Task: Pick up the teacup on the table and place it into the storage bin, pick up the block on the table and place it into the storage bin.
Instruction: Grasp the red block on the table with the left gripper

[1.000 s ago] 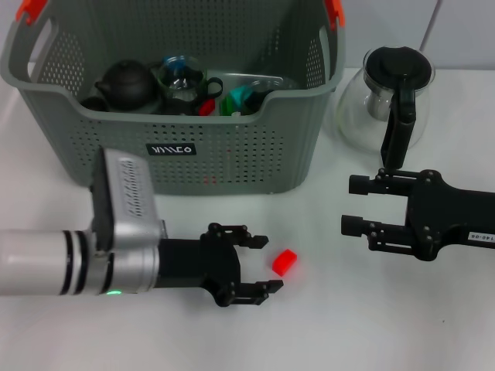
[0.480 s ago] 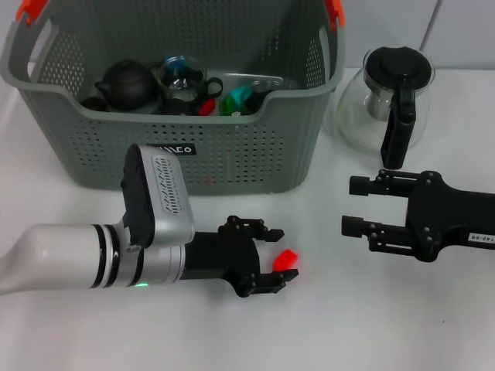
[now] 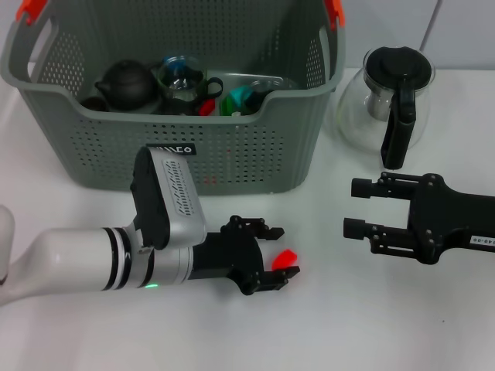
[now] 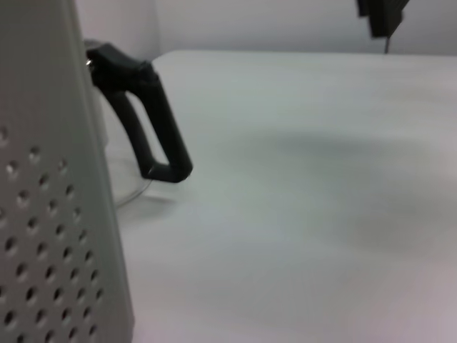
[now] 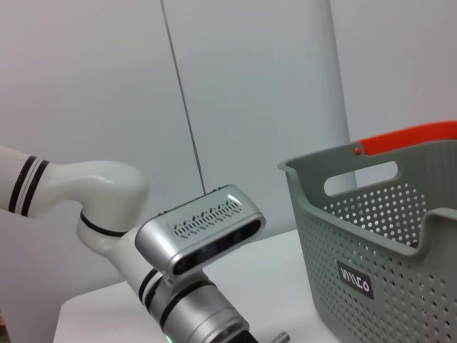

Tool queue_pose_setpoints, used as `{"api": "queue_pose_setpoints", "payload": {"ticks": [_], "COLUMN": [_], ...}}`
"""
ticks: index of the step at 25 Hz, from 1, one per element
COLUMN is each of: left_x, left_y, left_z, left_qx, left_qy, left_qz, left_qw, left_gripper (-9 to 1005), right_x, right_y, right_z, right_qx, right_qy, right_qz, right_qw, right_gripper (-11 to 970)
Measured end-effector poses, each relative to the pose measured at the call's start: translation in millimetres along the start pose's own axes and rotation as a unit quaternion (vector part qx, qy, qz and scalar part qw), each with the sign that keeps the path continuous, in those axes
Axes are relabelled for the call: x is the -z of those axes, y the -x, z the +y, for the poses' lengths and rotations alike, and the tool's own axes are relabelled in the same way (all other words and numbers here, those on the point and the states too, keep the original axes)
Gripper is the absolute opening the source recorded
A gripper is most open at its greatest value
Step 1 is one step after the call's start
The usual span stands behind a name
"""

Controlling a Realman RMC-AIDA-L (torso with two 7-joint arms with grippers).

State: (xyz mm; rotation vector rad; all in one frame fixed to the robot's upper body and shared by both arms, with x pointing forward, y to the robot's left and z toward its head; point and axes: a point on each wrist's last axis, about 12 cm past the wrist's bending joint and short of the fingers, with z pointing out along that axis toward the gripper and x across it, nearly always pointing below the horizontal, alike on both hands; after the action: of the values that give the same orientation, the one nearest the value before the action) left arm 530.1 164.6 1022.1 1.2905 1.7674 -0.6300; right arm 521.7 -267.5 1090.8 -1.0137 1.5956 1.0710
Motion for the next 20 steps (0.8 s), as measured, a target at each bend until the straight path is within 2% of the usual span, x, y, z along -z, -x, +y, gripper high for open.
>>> {"api": "queue_pose_setpoints", "payload": {"ticks": [13, 20], "left_x": [7.4, 6.2], "left_y": [-5.1, -4.7], "left_z": [3.4, 1.7], "left_qx": [0.015, 0.014], "left_qy": [0.020, 0.014], "left_qz": [0.000, 0.002], "left_qw": [1.000, 1.000], "left_gripper": [540, 508], "right_x": [1.0, 1.4], "right_y": [-0.6, -0.7], "right_z": [0.2, 0.3], "right_qx": [-0.001, -0.001], "right_qy": [-0.001, -0.001], "right_qz": [0.000, 0.001], "right_qw": [1.000, 1.000], "right_gripper": [687, 688]}}
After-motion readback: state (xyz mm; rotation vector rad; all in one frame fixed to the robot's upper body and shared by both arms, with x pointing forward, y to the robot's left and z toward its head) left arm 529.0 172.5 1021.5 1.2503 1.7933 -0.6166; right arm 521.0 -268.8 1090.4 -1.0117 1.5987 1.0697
